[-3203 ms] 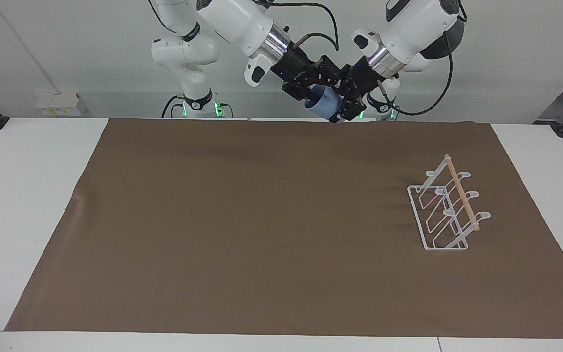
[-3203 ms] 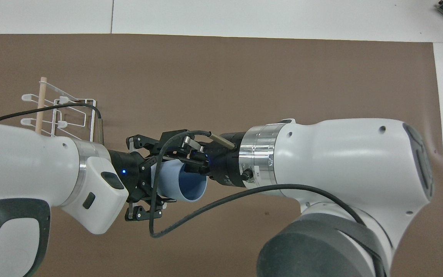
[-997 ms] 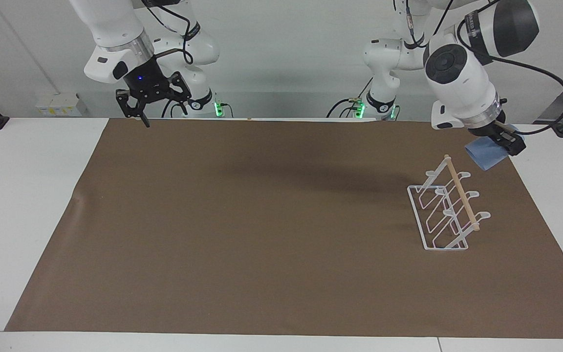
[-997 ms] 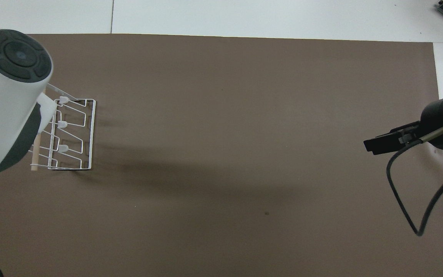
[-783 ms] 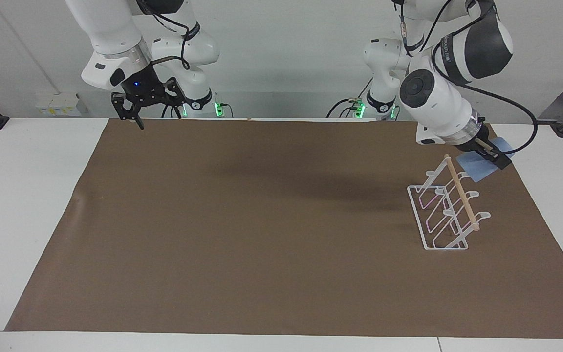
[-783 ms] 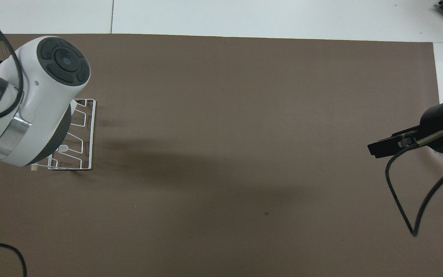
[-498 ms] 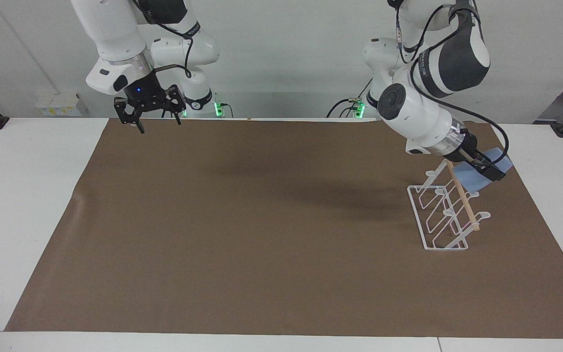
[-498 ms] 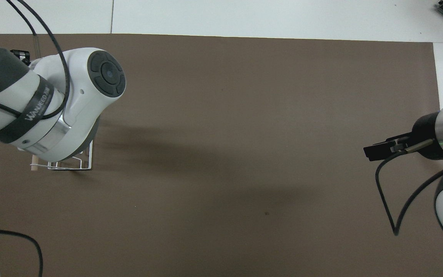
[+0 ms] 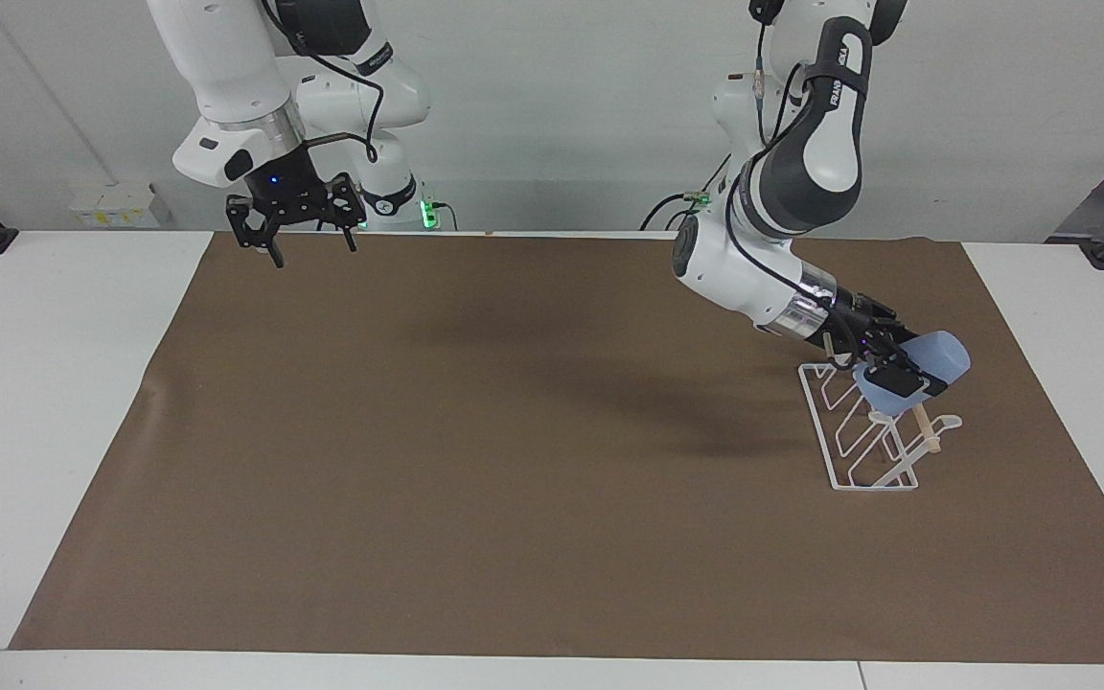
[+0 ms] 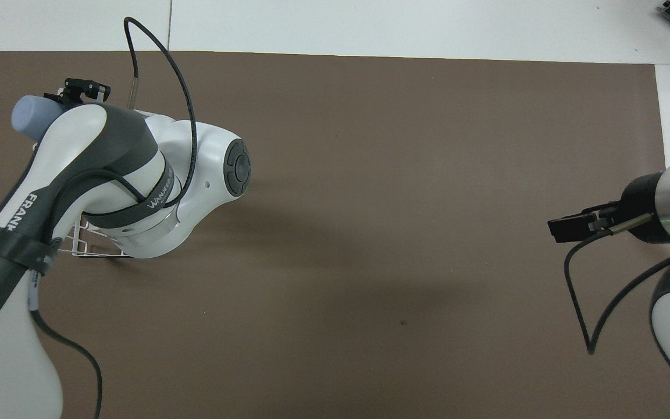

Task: Hang cup on cup holder
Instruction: 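Raise the cup with the left gripper above the wire rack, then lower the cup onto a rack hook with the left gripper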

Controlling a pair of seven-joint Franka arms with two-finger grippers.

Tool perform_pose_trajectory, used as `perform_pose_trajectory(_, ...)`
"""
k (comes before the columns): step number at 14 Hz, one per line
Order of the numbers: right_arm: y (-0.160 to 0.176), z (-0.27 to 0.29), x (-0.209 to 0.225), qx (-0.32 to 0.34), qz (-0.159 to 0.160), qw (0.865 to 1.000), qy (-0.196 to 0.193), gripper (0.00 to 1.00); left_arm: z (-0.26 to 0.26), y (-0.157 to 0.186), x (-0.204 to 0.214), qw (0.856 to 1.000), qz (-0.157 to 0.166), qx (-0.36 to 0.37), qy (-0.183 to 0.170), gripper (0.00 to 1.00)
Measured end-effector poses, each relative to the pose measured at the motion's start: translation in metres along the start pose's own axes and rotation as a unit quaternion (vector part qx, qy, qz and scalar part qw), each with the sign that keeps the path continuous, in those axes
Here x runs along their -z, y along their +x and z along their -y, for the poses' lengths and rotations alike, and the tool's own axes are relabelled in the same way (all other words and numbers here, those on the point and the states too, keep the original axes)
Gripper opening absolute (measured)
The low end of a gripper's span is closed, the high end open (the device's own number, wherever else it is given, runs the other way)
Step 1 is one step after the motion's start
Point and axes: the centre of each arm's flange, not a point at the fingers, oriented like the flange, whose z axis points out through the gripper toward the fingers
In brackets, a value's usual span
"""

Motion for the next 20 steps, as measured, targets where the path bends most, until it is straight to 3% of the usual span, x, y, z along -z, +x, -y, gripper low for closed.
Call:
perform_pose_trajectory(5, 0.001, -0.003, 0.011, 0.0, -0.012, 1.0, -0.011, 1.0, -0.022, 0.032, -0.012, 1.0, 0.015, -0.021, 0.002, 0.8)
perform_pose_trajectory(12, -0.007, -0.007, 0.025, -0.005, -0.011, 1.0, -0.013, 1.0, -0.021, 0.038, -0.035, 1.0, 0.004, 0.009, 0.023, 0.8)
perform_pose_trajectory(17, -0.011, 0.023, 0.034, -0.08, 0.007, 0.997, -0.008, 1.0, -0.023, 0.042, -0.044, 1.0, 0.003, 0.022, 0.022, 0.8)
perform_pose_trajectory(20, -0.01, 0.03, 0.035, -0.089, 0.006, 0.996, -0.008, 1.0, -0.024, 0.043, -0.044, 1.0, 0.003, 0.022, 0.022, 0.8)
